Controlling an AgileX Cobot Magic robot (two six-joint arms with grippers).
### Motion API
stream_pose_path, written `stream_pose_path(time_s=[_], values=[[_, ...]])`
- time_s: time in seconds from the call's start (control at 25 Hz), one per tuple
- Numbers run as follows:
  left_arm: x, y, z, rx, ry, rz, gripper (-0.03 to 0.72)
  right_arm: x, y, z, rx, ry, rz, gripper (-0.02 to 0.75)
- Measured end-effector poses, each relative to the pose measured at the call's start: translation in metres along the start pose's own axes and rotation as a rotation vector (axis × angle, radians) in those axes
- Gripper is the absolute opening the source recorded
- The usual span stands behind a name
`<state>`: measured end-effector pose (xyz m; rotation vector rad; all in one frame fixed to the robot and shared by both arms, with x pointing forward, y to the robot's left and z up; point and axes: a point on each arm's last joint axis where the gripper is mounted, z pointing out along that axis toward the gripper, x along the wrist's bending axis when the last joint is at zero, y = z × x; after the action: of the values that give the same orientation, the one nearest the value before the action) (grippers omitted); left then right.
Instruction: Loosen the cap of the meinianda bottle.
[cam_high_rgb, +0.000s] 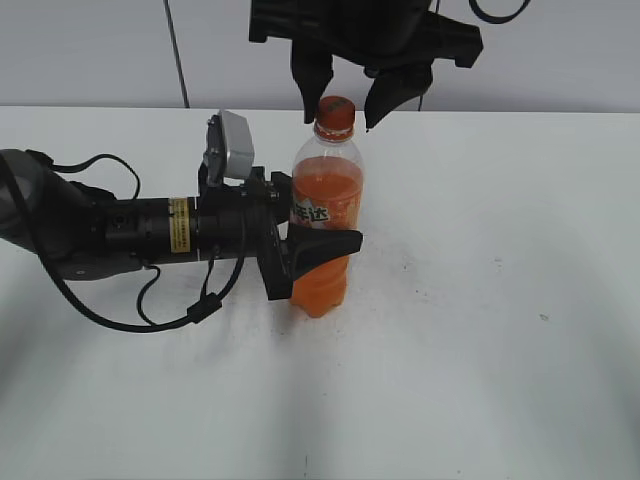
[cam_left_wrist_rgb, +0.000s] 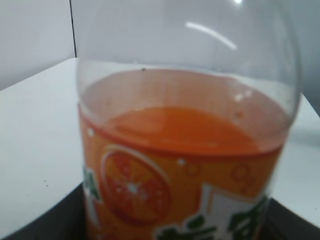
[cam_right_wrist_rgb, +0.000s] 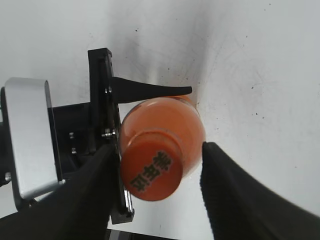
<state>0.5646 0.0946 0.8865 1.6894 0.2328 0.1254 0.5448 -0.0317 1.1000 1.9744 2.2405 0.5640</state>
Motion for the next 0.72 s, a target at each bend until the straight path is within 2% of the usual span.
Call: stream_pose_path(time_s=[0.44,0.52,0.64,0.72], values=[[0.0000,0.0000,0.0000,0.000,0.000,0.000,0.419,-0.0001,0.0001,0.0000,-0.001,-0.001,-0.011,0.403],[0.0000,0.0000,0.0000,0.000,0.000,0.000,0.419,-0.0001,0.0001,0.0000,-0.001,-0.001,-0.013,0.368],[0.0000,0.0000,0.0000,0.000,0.000,0.000,0.419,0.0007,0.0001,0.0000,-0.003,0.004,-0.015,0.269],[0.0000,0.0000,0.0000,0.000,0.000,0.000,0.418,0.0007,0.0001,0.0000,-0.003,0.004,-0.018,0.269]])
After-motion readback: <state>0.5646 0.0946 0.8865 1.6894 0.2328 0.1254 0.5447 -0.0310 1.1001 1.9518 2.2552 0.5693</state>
